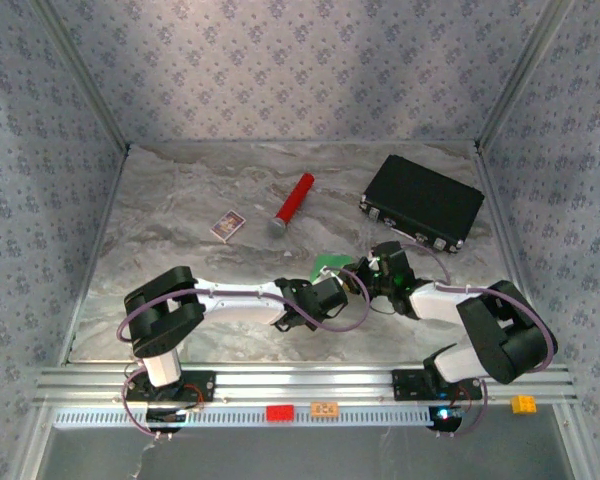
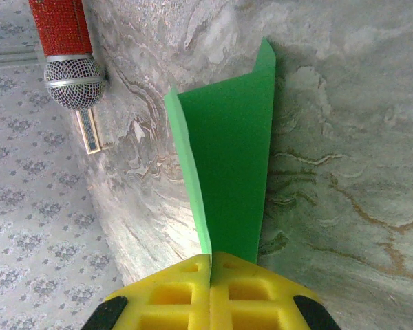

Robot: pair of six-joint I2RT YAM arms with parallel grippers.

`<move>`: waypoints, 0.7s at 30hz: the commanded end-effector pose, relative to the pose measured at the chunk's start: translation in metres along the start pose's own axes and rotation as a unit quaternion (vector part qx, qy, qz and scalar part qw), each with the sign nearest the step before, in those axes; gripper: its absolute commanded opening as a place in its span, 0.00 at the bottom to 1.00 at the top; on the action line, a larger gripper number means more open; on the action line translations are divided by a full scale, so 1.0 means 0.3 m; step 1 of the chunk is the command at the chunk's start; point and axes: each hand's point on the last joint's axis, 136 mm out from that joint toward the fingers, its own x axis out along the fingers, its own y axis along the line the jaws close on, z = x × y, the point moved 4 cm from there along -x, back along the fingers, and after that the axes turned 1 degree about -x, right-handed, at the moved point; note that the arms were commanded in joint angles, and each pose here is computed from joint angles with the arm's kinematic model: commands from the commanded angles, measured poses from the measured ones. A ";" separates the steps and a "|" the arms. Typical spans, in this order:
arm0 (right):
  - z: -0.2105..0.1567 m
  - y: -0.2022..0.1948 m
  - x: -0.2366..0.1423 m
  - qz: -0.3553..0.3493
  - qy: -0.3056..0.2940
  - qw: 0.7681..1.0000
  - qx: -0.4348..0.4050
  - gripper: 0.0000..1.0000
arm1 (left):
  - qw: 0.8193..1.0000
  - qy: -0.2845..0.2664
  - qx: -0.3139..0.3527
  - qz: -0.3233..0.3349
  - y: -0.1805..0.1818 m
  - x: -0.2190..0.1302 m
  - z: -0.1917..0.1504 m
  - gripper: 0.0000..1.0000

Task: Fold a paper plane with a square sheet of paper (pick it up from the middle)

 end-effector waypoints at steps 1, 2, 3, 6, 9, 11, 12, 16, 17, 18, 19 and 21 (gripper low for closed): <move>0.006 0.012 -0.007 0.000 -0.008 1.000 0.001 0.02 | 1.000 0.007 0.002 0.017 0.008 0.001 -0.013 0.20; 0.005 0.012 -0.007 0.000 -0.007 1.000 0.001 0.02 | 1.000 0.007 0.002 0.019 0.010 0.001 -0.012 0.20; 0.006 0.010 -0.007 -0.001 -0.008 1.000 0.002 0.02 | 1.000 0.008 0.002 0.020 0.010 0.003 -0.014 0.20; 0.006 0.011 -0.007 0.000 -0.008 1.000 0.001 0.01 | 1.000 0.009 0.001 0.018 0.010 0.004 -0.015 0.20; 0.005 0.013 -0.006 0.000 -0.007 1.000 0.001 0.01 | 1.000 0.009 0.001 0.019 0.010 0.005 -0.016 0.16; 0.006 0.011 -0.006 -0.001 -0.007 1.000 0.002 0.01 | 1.000 0.008 0.001 0.017 0.007 0.004 -0.014 0.13; 0.006 0.012 -0.006 -0.001 -0.007 1.000 0.002 0.02 | 1.000 0.008 0.000 0.017 0.008 0.004 -0.014 0.10; 0.006 0.011 -0.007 -0.001 -0.007 1.000 0.001 0.02 | 1.000 0.008 0.000 0.019 0.010 0.004 -0.016 0.06; 0.005 0.011 -0.007 -0.001 -0.007 1.000 0.000 0.03 | 1.000 0.008 -0.002 0.019 0.010 0.005 -0.017 0.04; 0.006 0.012 -0.009 -0.001 -0.008 1.000 -0.001 0.04 | 1.000 0.007 -0.003 0.018 0.009 0.004 -0.017 0.03; 0.006 0.010 -0.010 -0.002 -0.008 1.000 -0.002 0.06 | 1.000 0.007 -0.006 0.016 0.009 0.005 -0.016 0.02; 0.007 0.001 -0.020 -0.013 -0.011 1.000 -0.010 0.09 | 1.000 0.006 -0.013 0.007 0.008 0.004 -0.016 0.00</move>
